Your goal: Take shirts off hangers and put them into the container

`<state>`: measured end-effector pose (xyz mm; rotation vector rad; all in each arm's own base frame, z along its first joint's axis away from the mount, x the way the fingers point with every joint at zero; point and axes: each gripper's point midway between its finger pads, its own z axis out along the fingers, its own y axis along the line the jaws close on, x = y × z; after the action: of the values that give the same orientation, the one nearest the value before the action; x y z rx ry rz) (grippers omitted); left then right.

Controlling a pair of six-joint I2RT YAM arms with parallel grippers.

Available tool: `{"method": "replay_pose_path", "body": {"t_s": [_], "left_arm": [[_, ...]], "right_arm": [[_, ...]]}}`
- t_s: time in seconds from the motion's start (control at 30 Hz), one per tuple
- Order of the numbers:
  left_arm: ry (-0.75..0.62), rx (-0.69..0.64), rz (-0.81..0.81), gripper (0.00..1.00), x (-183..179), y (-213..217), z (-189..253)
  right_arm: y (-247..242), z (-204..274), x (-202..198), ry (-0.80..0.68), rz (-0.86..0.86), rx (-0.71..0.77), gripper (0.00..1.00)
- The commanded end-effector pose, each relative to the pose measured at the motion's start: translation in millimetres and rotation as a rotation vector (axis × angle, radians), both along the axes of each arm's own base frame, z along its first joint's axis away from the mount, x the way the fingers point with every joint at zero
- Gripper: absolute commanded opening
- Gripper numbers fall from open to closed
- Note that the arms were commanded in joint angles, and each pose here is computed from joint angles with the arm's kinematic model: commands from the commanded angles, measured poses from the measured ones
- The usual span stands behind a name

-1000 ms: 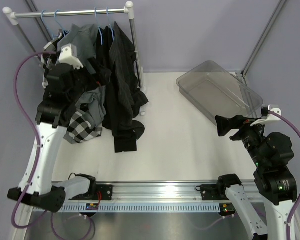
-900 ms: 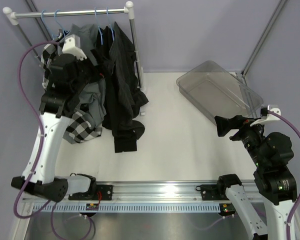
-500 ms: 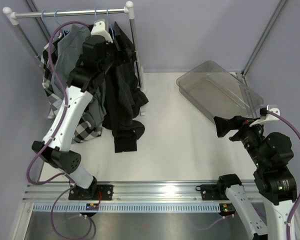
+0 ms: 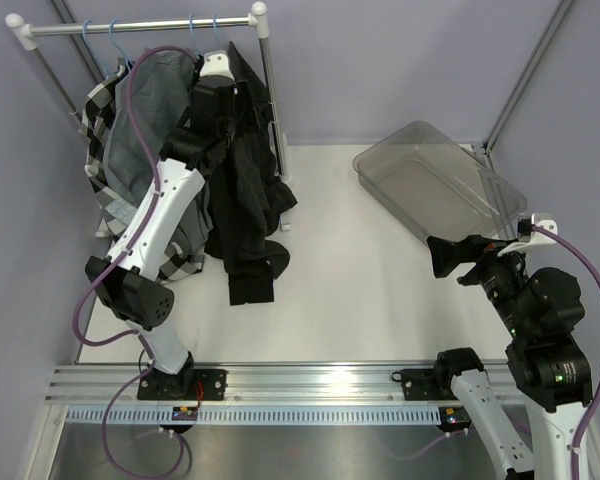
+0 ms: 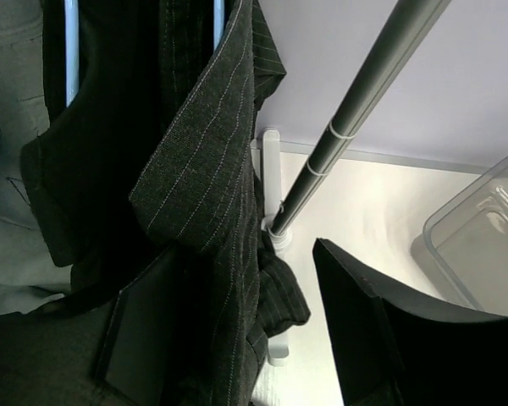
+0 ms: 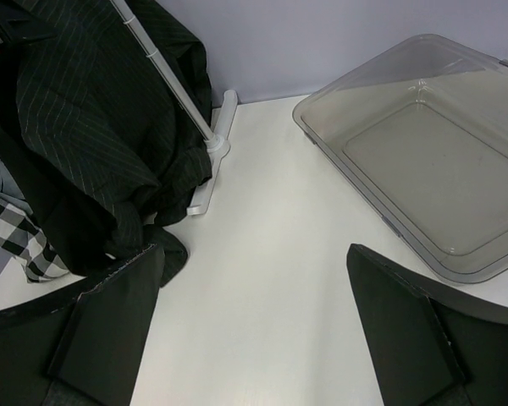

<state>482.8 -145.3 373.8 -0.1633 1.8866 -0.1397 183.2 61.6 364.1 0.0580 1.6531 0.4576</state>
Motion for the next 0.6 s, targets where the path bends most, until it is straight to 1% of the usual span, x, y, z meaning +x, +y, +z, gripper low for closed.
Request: {"method": "replay_pose_path", "body": {"t_s": [0.0,0.13,0.17,0.23,0.27,0.3,0.33,0.37,0.4,0.57], "left_arm": [[-0.021,0.038,0.046,0.63,15,5,-3],[-0.014,0.056,0.054,0.47,20,6,-8],[-0.011,0.057,0.055,0.42,21,6,-10],[-0.013,0.059,0.056,0.35,21,6,-9],[-0.018,0.057,0.053,0.3,20,5,-7],[-0.024,0.058,0.054,0.17,19,7,-3],[-0.036,0.064,0.047,0.1,17,6,3],[-0.057,0.062,0.049,0.07,12,10,14],[-0.075,0.069,0.038,0.0,10,10,23],[-0.186,0.058,0.009,0.0,-17,17,79]], "right_arm": [[3,2,-2,-0.018,0.021,-0.011,0.99],[1,1,-4,-0.022,0.015,-0.014,0.99],[1,0,-4,-0.024,0.013,-0.015,0.99],[1,-1,-4,-0.024,0.013,-0.015,0.99],[0,0,-5,-0.027,0.012,-0.015,0.99],[0,-1,-4,-0.026,0.012,-0.015,1.0],[0,0,-5,-0.029,0.012,-0.016,1.0],[0,0,-6,-0.029,0.012,-0.015,1.0],[0,-1,-5,-0.027,0.012,-0.015,1.0],[1,-1,-6,-0.033,0.014,-0.011,0.99]]}}
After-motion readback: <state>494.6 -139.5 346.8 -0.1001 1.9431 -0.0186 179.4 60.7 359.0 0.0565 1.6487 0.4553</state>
